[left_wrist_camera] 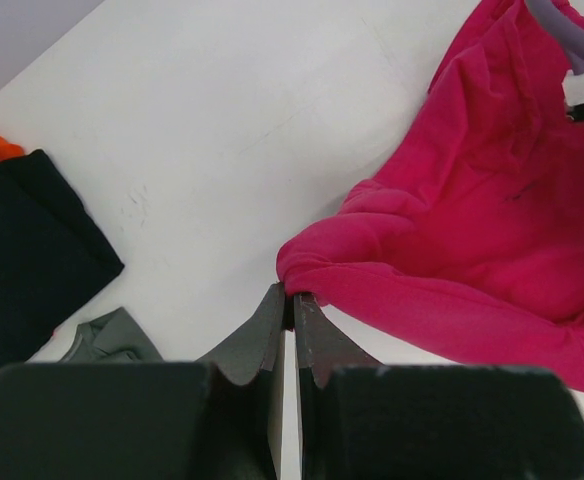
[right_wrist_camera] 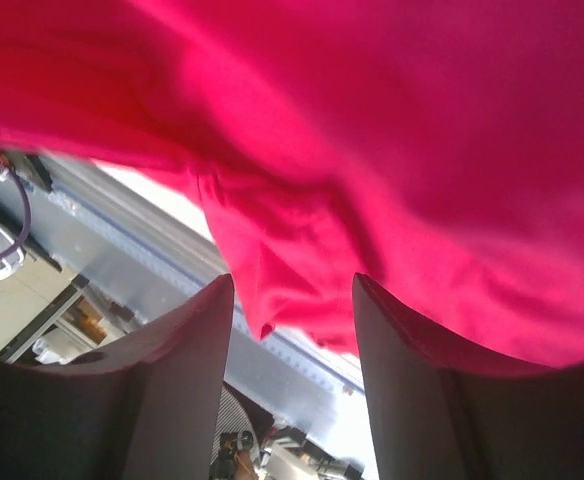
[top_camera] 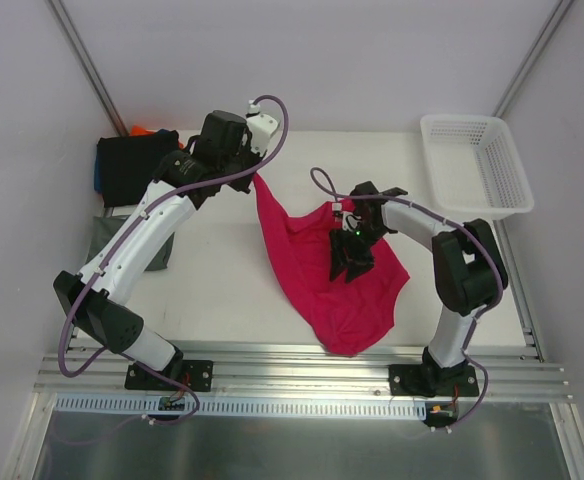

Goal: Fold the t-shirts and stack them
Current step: Flatten the tshirt out

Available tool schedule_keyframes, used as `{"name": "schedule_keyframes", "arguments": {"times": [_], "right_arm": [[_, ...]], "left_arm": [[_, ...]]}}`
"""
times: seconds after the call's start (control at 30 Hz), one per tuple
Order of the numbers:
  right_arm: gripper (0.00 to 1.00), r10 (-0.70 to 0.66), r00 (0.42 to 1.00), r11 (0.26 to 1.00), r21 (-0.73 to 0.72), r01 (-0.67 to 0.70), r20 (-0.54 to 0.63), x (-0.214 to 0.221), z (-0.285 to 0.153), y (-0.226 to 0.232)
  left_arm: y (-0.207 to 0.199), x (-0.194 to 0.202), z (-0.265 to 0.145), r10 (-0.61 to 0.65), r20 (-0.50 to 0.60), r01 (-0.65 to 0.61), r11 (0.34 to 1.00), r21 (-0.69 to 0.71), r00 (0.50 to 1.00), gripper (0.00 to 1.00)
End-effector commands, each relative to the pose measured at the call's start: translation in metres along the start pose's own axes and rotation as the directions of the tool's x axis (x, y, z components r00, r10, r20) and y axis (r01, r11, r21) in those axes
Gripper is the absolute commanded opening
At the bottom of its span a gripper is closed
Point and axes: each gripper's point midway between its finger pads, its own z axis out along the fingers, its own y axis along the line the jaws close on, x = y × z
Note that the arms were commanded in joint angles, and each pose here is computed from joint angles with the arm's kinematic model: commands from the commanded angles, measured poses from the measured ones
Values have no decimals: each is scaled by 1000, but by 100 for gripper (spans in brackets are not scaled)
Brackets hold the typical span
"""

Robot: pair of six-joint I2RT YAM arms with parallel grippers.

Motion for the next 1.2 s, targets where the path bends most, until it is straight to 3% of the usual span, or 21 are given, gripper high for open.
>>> {"name": "schedule_keyframes", "arguments": {"times": [0.0, 0.33, 0.6, 1.0, 1.07, 1.13, 1.17], "right_arm": [[54, -38, 999, 999, 12, 38, 20, -19, 1, -1], [50, -28, 999, 999, 37, 29, -45, -24, 19, -10], [35, -37, 998, 999, 13, 38, -59, -18, 19, -3], [36, -9, 989, 1000, 11, 11, -149, 30, 29, -2], [24, -18, 989, 1000, 10, 20, -148, 28, 28, -1], [1, -41, 991, 999, 14, 43, -127, 17, 26, 2], [1, -47, 992, 999, 20, 50, -120, 13, 24, 2]], "left_arm": [[6, -19, -13, -32, 65, 32, 999, -4, 997, 0], [11, -11, -13, -54, 53, 55, 998, -12, 997, 0], [17, -9, -11, -63, 45, 64, 998, -23, 997, 0], [21, -16, -18, -65, 70, 67, 997, -31, 995, 0], [22, -16, -20, -66, 74, 69, 997, -33, 995, 0], [21, -16, -20, -68, 73, 70, 997, -31, 995, 0], [21, -15, -19, -66, 71, 68, 997, -31, 995, 0]]}}
